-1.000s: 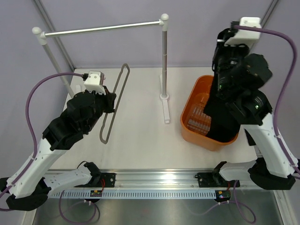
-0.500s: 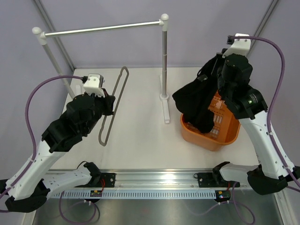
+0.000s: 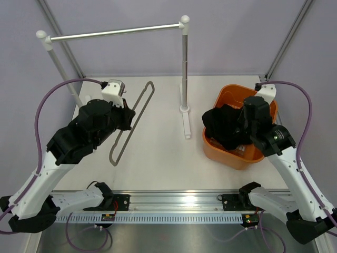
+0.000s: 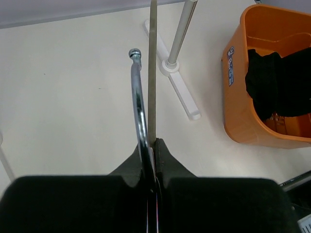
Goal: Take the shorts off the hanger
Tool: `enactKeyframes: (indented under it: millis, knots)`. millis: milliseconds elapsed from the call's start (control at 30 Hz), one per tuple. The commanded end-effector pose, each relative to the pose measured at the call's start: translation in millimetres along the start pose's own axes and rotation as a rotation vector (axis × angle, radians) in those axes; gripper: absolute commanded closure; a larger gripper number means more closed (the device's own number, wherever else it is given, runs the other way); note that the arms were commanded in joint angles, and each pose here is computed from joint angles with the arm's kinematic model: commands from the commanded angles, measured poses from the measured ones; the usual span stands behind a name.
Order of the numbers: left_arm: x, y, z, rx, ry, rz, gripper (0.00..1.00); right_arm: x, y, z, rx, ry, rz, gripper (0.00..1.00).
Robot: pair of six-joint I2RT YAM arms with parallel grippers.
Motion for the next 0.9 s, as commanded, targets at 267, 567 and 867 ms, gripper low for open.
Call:
enactKeyframes:
  millis: [267, 567, 867]
  knots:
    - [-22.5, 11.2, 47.1, -0.056, -0.037, -0.117, 1.0, -6.4, 7.9, -15.1, 0.015, -0.07, 0.022, 0.41]
    - [-24.0, -9.6, 88.0, -0.112, -0.043, -0.088, 1.0, 6.2, 23.1, -4.9, 0.007, -0.107, 0.152, 0.32]
    - [-14.3, -54.3, 129.4, -0.165, -0.031, -0.013, 1.0, 12.1, 34.5, 6.7, -0.008, -0.108, 0.223, 0.31]
Point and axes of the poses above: each gripper's point midway between its finger pads, its own y axis back along the fingers, its own x axis along the line the jaws close on, z = x × y, the point moved 3 cm from there along y, back along the fingers, and after that the axes turned 1 degree about -y, right-handed, at the moved point
